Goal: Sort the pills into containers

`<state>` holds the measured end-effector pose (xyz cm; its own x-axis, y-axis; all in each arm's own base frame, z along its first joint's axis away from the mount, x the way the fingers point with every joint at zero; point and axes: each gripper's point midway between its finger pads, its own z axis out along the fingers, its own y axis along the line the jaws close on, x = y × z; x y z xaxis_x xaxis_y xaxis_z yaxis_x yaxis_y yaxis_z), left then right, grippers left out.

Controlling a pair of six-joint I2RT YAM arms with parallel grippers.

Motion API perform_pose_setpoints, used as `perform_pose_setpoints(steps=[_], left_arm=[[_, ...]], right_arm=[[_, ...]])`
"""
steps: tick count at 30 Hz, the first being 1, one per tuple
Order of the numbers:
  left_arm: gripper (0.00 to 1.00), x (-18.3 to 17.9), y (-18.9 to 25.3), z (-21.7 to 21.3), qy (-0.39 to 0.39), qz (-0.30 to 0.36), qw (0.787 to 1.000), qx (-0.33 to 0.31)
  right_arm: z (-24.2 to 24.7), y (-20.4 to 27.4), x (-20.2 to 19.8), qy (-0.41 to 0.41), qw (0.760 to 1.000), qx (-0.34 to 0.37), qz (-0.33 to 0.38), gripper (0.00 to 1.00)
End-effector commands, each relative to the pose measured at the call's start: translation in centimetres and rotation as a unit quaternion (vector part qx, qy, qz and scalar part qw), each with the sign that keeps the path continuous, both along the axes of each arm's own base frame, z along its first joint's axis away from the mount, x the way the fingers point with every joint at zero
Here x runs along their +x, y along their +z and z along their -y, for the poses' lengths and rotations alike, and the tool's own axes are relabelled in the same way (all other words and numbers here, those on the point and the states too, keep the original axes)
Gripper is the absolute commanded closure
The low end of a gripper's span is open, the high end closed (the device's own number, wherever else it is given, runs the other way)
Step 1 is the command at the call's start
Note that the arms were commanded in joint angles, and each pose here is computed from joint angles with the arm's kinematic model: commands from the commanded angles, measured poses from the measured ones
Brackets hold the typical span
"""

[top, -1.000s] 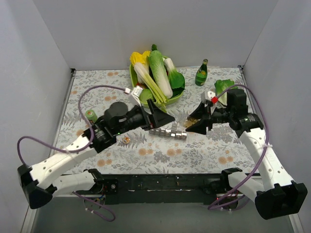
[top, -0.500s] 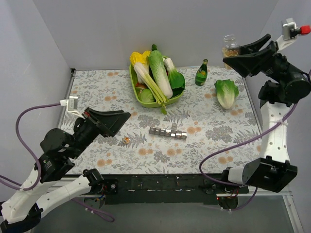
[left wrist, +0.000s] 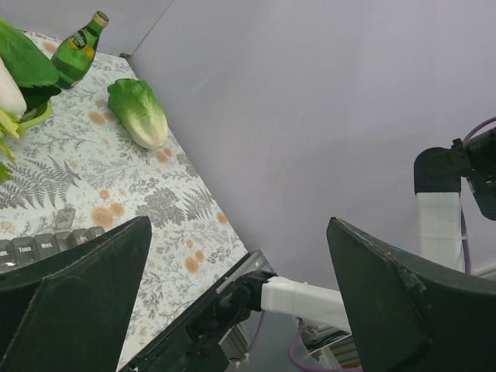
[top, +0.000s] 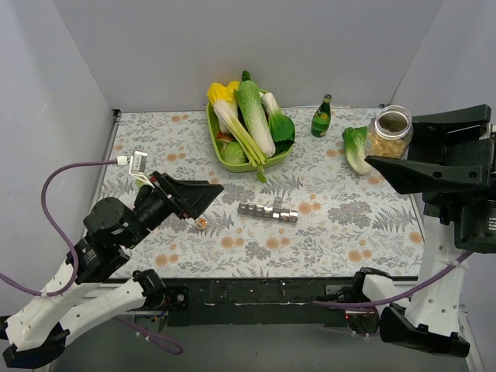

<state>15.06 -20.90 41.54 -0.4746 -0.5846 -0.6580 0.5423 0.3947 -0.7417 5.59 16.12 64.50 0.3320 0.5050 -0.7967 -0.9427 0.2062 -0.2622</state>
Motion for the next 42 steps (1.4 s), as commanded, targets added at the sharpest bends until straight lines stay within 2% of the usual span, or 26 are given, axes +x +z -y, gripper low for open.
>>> perform_pose_setpoints(steps=[1,2,3,4,5,6,7,9,10,12,13,14,15,16,18,21,22,23,24,27,32,33,38,40,41,42], left_arm=[[0.02,0.0,-0.9,0.0,-0.001,0.009,1.0,0.009],[0.02,0.0,-1.0,0.1,-0.003,0.008,1.0,0.009],[0.02,0.1,-1.1,0.4,-0.006,0.005,1.0,0.01],[0.02,-0.1,-0.9,0.5,-0.013,0.007,1.0,0.009],[0.02,-0.1,-1.0,0.6,-0.015,0.007,1.0,0.01],[0.02,-0.2,-0.9,0.7,-0.018,0.007,1.0,0.01],[0.02,-0.2,-1.0,0.7,-0.019,0.007,1.0,0.012],[0.02,-0.2,-1.3,0.7,-0.017,0.005,1.0,0.013],[0.02,-0.1,-1.4,0.8,-0.017,0.004,1.0,0.012],[0.02,0.0,-1.6,1.1,-0.02,0.005,1.0,0.012],[0.02,0.1,-1.9,1.4,-0.024,0.003,1.0,0.014],[0.02,0.0,-2.0,1.6,-0.029,0.002,0.999,0.015],[0.02,0.0,-2.2,1.7,-0.031,0.001,0.999,0.019],[0.02,0.0,-2.3,1.8,-0.033,0.001,0.999,0.021],[0.02,0.0,-2.7,1.7,-0.033,0.001,0.999,0.026],[0.02,0.1,-3.4,1.9,-0.033,0.001,0.999,0.032],[0.02,0.1,-3.6,2.0,-0.035,0.002,0.999,0.035],[0.02,0.2,-4.0,2.2,-0.036,0.0,0.999,0.039],[0.02,0.1,-4.1,2.4,-0.042,0.001,0.998,0.041],[0.02,-0.1,-4.8,3.0,-0.059,0.003,0.997,0.055],[0.02,0.0,-5.9,3.2,-0.062,0.007,0.995,0.076],[0.02,0.1,-6.2,3.3,-0.063,0.007,0.995,0.082],[0.02,0.3,-6.7,3.2,-0.058,0.013,0.993,0.106],[0.02,0.4,-7.3,3.1,-0.056,0.015,0.991,0.12],[0.02,0.4,-7.5,3.0,-0.057,0.014,0.99,0.125],[0.02,0.4,-7.7,3.0,-0.058,0.015,0.99,0.129]], right_arm=[[0.4,1.2,-1.5,-0.038,0.997,0.041,0.062,0.88],[0.9,1.3,0.5,-0.056,0.997,0.053,0.029,0.88],[1.7,1.3,3.9,-0.08,0.994,0.067,-0.035,0.88],[1.9,1.0,5.1,-0.075,0.992,0.073,-0.07,0.88],[1.8,0.6,4.9,-0.05,0.992,0.078,-0.084,0.89],[1.1,0.6,1.0,-0.014,0.998,0.066,0.004,0.88],[0.7,0.4,-1.5,0.041,0.997,0.06,-0.005,0.87],[0.5,0.7,-2.5,0.037,0.998,0.058,0.005,0.89],[1.7,0.9,3.1,-0.039,0.993,0.086,-0.072,0.89],[3.8,-0.6,8.8,-0.111,0.963,0.14,-0.201,0.88],[3.5,-0.9,8.3,-0.083,0.971,0.137,-0.178,0.89],[3.4,-3.0,10.6,-0.036,0.951,0.14,-0.272,0.9],[3.0,-3.6,10.4,-0.02,0.949,0.135,-0.285,0.9],[2.5,-2.8,7.8,-0.003,0.966,0.133,-0.221,0.89],[1.6,-2.0,4.1,0.015,0.982,0.111,-0.153,0.89],[1.4,-1.9,2.5,-0.02,0.989,0.102,-0.106,0.88],[1.4,-2.3,2.6,-0.017,0.989,0.099,-0.111,0.88],[1.2,-2.7,2.0,-0.001,0.992,0.091,-0.087,0.88],[0.9,-4.1,2.7,0.026,0.988,0.079,-0.132,0.88],[0.8,-7.1,4.1,-0.002,0.99,0.056,-0.126,0.88],[-0.1,-13.5,7.0,-0.029,0.99,-0.049,-0.127,0.89],[-0.5,-15.5,7.2,-0.023,0.987,-0.09,-0.131,0.89],[-1.2,-24.1,10.8,-0.039,0.969,-0.208,-0.129,0.9],[-1.7,-27.7,10.9,-0.032,0.954,-0.238,-0.177,0.89],[-2.3,-28.4,11.0,-0.041,0.958,-0.258,-0.119,0.89],[-2.6,-29.5,10.8,-0.035,0.954,-0.272,-0.118,0.89]])
